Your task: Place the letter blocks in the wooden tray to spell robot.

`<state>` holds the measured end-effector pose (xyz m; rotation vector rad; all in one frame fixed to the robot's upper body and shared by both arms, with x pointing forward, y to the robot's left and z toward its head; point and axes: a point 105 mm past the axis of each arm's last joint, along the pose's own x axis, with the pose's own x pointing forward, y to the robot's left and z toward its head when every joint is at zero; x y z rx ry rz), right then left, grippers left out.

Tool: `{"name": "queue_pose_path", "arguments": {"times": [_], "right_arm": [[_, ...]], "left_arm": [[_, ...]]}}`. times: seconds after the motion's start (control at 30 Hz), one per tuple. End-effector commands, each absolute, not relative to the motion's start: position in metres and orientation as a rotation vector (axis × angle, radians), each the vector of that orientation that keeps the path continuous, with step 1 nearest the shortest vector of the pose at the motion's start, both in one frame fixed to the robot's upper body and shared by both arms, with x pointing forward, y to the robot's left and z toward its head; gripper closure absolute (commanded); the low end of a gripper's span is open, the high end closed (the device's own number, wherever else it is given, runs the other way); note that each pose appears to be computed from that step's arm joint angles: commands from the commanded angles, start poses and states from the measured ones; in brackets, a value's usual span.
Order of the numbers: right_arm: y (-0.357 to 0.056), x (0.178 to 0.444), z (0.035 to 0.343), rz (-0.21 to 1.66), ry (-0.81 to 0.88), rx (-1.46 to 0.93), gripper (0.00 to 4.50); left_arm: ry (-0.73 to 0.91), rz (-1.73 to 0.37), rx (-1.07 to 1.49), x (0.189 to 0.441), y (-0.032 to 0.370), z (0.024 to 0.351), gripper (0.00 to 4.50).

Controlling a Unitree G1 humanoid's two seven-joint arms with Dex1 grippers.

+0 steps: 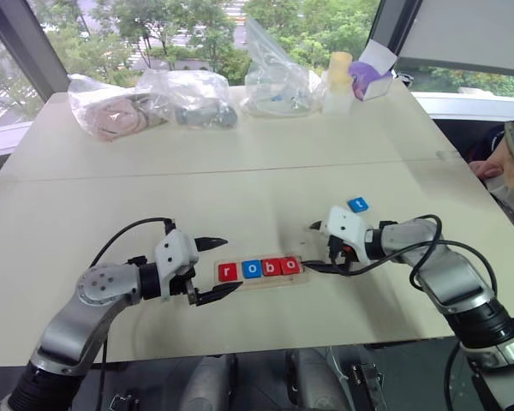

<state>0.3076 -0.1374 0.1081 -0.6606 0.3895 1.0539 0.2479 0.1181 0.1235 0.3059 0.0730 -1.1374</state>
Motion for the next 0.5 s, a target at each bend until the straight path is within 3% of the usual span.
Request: {"name": "queue_pose_path", "arguments": {"times": [0.03,0.5], "right_arm": [[-0.131,0.300,0.116,1.089,0.352,-0.684,0.04],[-0.116,0.302,0.116,1.103,0.322,-0.671,0.04]], "left_arm": [[0.040,-1.139,0.320,0.248,0.116,0.131,0.00],[0.034,-1.138,0.320,0.249,0.115,0.131,0.00]]}}
